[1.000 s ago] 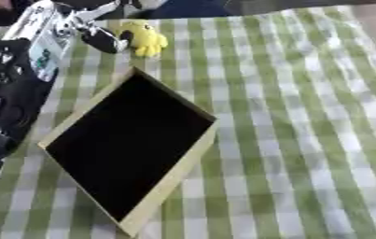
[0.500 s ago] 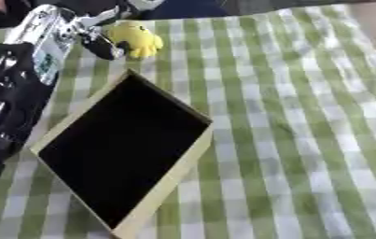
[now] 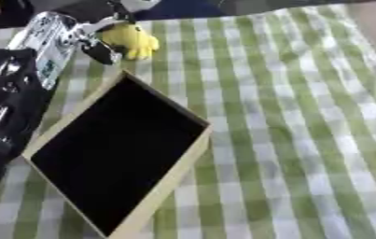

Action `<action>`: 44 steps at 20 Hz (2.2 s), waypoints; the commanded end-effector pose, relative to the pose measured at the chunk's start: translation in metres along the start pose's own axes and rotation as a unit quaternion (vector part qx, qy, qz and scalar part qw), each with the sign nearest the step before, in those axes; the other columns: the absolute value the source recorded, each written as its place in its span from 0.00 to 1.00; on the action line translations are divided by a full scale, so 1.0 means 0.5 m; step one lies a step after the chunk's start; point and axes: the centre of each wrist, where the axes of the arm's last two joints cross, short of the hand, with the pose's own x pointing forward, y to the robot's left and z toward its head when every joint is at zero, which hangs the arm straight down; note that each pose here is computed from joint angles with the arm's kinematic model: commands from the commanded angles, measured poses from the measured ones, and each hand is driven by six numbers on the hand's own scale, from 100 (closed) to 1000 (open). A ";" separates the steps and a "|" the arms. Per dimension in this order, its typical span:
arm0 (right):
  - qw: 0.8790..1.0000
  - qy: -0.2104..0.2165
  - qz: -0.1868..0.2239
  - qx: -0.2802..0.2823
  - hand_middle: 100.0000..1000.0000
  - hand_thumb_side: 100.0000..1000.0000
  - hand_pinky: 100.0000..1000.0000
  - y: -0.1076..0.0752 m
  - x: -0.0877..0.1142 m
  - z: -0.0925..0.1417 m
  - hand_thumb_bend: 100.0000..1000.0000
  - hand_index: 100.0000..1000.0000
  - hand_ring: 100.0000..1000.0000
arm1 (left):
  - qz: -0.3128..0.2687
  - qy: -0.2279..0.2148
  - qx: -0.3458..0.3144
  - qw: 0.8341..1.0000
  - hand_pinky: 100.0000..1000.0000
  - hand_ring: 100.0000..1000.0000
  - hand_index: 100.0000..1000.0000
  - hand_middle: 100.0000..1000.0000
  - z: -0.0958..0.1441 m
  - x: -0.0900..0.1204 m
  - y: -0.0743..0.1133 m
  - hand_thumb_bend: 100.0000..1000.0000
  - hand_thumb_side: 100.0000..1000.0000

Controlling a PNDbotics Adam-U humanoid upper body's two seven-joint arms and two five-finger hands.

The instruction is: Pick up objects on the table and place them in the box.

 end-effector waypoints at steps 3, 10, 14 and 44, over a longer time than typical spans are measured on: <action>1.000 -0.014 0.000 -0.003 0.58 1.00 0.70 -0.006 0.015 -0.012 0.00 0.78 0.69 | -0.007 0.020 0.009 1.000 0.64 0.75 0.76 0.67 0.008 -0.022 0.022 0.00 0.00; 1.000 -0.015 -0.003 -0.007 0.58 1.00 0.70 -0.005 0.015 -0.012 0.00 0.78 0.69 | -0.033 0.026 0.017 0.999 0.48 0.58 0.65 0.56 0.008 -0.021 0.010 0.09 0.00; 1.000 -0.013 -0.003 -0.008 0.57 1.00 0.70 -0.006 0.015 -0.011 0.00 0.78 0.69 | -0.051 0.025 0.028 0.998 0.57 0.66 0.80 0.71 0.006 -0.018 -0.005 0.25 0.00; 1.000 0.002 -0.007 -0.008 0.57 1.00 0.70 -0.009 0.009 0.000 0.00 0.78 0.69 | -0.032 0.037 0.168 0.985 0.01 0.25 0.45 0.29 0.003 -0.014 -0.001 0.00 0.00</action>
